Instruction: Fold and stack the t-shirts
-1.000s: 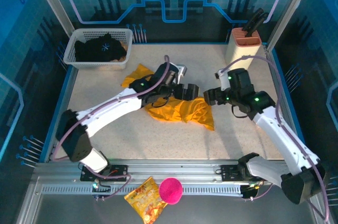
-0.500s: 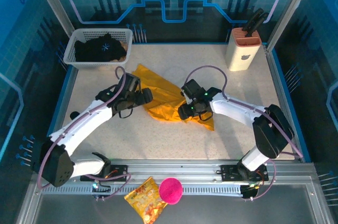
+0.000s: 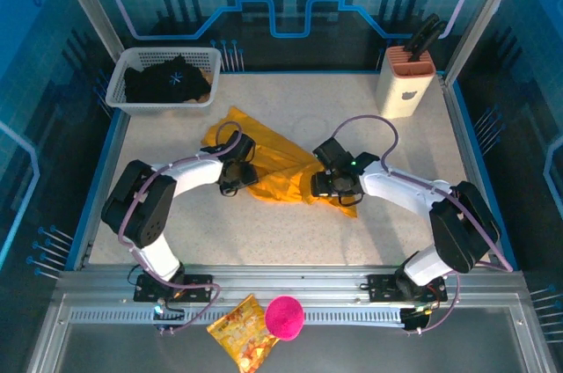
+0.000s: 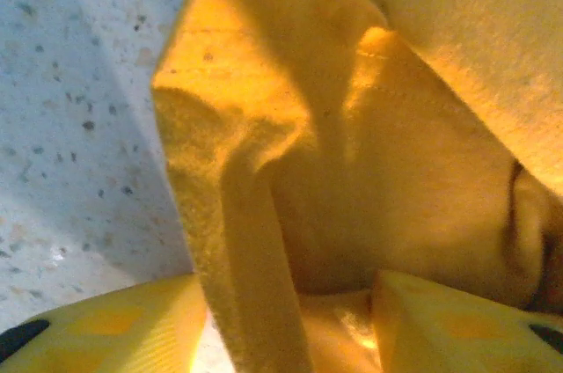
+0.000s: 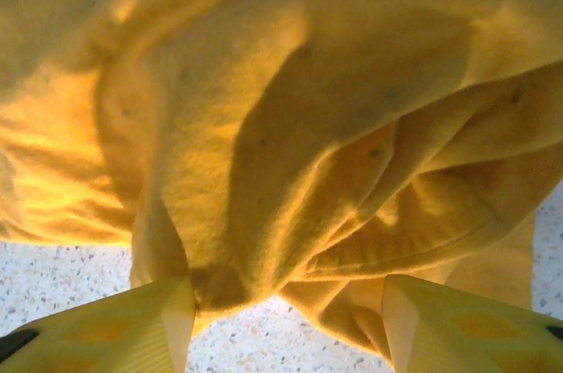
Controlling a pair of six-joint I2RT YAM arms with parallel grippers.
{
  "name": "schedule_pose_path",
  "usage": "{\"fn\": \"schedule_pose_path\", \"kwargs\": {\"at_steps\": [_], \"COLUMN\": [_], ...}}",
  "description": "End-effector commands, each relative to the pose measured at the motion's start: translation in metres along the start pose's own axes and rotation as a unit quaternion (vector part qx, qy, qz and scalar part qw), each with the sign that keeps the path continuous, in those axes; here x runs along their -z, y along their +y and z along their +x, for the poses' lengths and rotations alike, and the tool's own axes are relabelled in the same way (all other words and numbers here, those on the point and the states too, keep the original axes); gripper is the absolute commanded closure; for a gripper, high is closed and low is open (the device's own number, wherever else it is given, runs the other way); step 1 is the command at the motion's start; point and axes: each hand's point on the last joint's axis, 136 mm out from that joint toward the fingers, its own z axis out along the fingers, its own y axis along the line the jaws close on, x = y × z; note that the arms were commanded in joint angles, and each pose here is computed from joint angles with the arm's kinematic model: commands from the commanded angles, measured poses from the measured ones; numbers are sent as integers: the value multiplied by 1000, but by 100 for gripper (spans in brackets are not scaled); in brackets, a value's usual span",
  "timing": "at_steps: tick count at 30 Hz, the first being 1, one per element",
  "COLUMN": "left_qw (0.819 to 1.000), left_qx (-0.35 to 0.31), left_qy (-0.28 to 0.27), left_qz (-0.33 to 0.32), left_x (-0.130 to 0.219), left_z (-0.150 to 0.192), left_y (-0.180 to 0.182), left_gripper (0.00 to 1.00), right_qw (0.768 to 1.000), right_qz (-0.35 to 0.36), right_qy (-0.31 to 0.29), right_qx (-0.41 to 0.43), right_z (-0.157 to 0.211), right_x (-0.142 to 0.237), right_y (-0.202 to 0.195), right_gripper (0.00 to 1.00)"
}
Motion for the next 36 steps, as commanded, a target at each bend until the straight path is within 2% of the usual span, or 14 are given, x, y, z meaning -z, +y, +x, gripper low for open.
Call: {"fn": "schedule_pose_path", "kwargs": {"at_steps": [1,2,6,10,12,15,18,22,23,27,30,33,34,36], "left_qw": [1000,1000,998,993,989,982,975,970,970,968,966,964,963,963], "left_qx": [-3,-5,-12,-35,-54,-78,-89,-80,-76,-62,-61,-66,-67,-69], "left_qy": [-15,-11,-20,-66,-91,-128,-152,-158,-155,-153,-166,-172,-172,-172], "left_qz": [19,21,62,90,99,117,133,165,174,187,188,192,194,197], "left_x": [-24,-25,-5,53,89,144,182,197,196,191,198,207,209,212], "left_z": [-14,-14,-17,-32,-39,-49,-53,-49,-47,-42,-44,-48,-48,-49], "left_y": [-14,-15,-28,-36,-38,-42,-44,-48,-50,-49,-46,-50,-51,-54], "left_gripper": [90,100,100,100,100,100,100,100,100,100,100,100,100,100], "right_qw": [999,999,999,998,998,997,996,994,993,986,985,987,987,987], "right_qz": [-7,-6,0,5,3,-5,-23,-86,-106,-165,-168,-156,-154,-151], "right_qy": [-30,-32,-45,-61,-67,-79,-86,-62,-49,6,23,29,32,38], "right_qx": [-25,-25,-24,-18,-11,0,5,15,15,0,-16,-36,-38,-40], "right_z": [-15,-17,-27,-41,-47,-56,-58,-48,-44,-19,-5,1,1,0], "right_x": [1,0,2,9,13,22,28,31,32,28,18,3,-2,-11], "right_y": [-1,-1,-5,-11,-13,-9,-3,18,25,46,47,41,41,43], "right_gripper": [47,50,73,94,100,100,100,100,97,52,37,38,41,55]}}
